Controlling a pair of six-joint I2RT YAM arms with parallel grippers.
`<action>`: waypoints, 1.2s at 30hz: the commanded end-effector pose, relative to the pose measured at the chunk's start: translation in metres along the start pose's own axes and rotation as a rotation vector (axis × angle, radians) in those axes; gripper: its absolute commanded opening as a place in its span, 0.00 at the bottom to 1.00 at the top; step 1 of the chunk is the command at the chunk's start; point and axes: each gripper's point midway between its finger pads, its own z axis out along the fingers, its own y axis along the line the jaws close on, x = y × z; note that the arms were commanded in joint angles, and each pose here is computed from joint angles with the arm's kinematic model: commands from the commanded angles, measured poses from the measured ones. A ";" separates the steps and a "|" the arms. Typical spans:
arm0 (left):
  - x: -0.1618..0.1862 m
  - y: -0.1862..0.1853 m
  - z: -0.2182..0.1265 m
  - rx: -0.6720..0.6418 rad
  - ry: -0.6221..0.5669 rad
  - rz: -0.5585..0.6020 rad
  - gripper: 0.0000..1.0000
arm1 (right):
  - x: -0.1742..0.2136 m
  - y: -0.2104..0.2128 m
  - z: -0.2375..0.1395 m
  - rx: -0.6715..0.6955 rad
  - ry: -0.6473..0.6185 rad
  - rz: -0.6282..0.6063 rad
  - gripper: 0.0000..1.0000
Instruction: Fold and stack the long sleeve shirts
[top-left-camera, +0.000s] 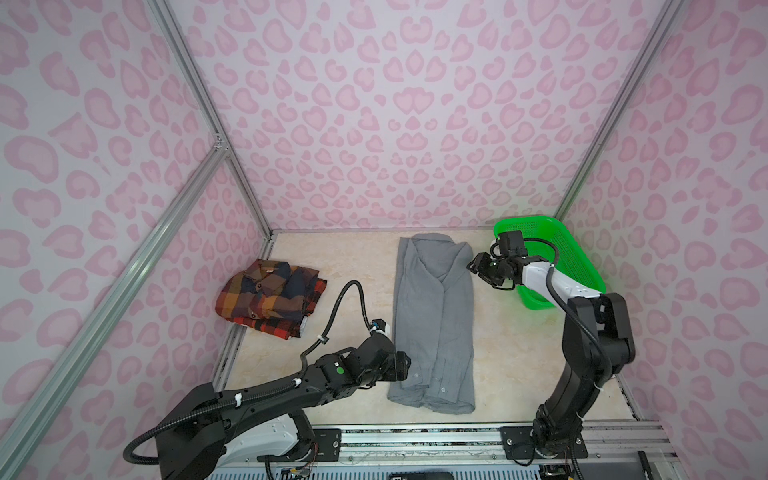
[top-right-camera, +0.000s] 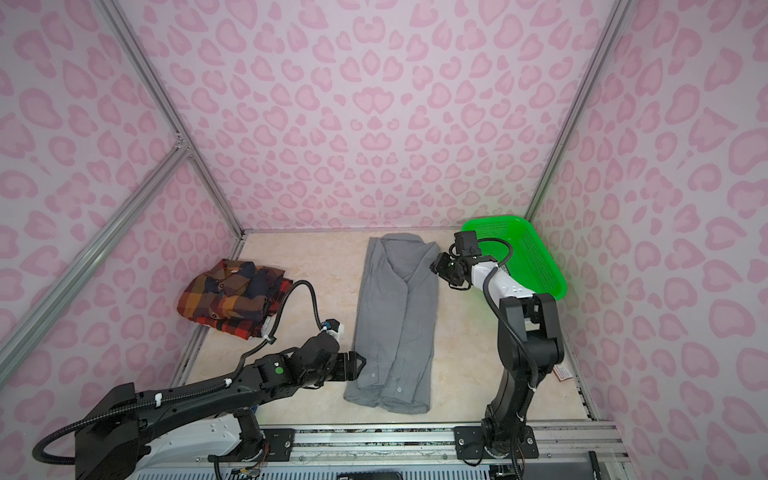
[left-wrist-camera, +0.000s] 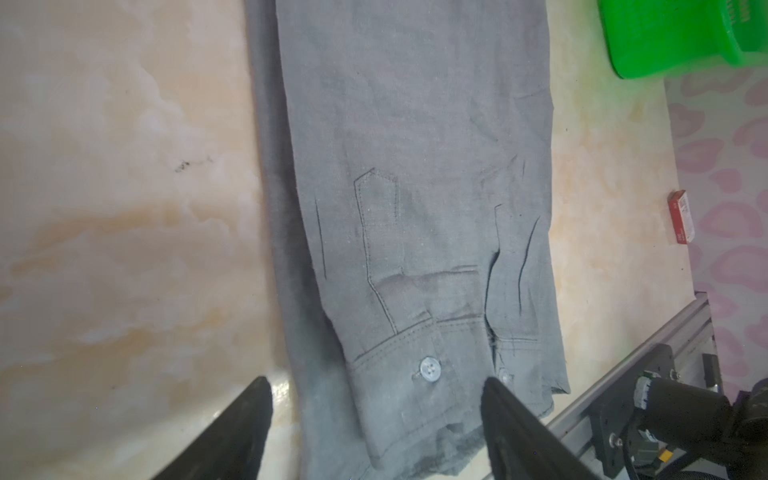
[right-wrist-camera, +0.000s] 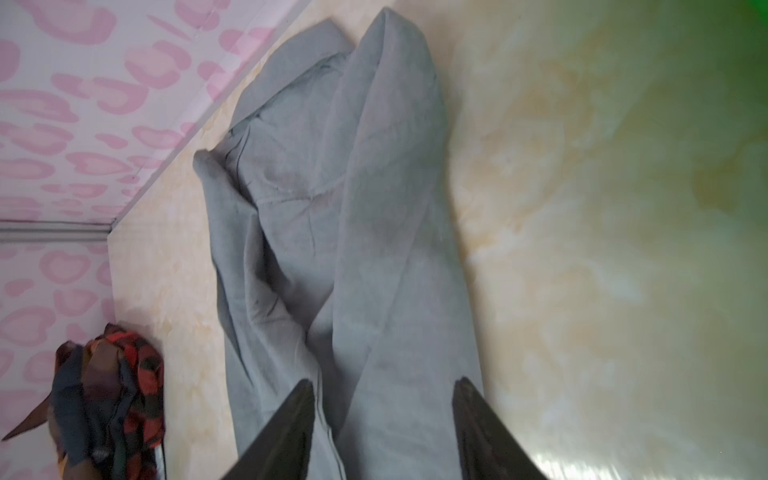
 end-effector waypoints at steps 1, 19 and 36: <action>-0.002 -0.008 0.007 0.009 0.019 0.028 0.81 | -0.024 -0.006 0.026 0.101 -0.038 -0.048 0.54; 0.024 0.014 0.041 -0.105 0.137 0.013 0.80 | -0.045 0.005 0.119 0.278 0.081 -0.113 0.36; 0.038 0.023 0.049 -0.115 0.178 -0.004 0.80 | -0.052 0.045 0.103 0.283 0.001 -0.213 0.00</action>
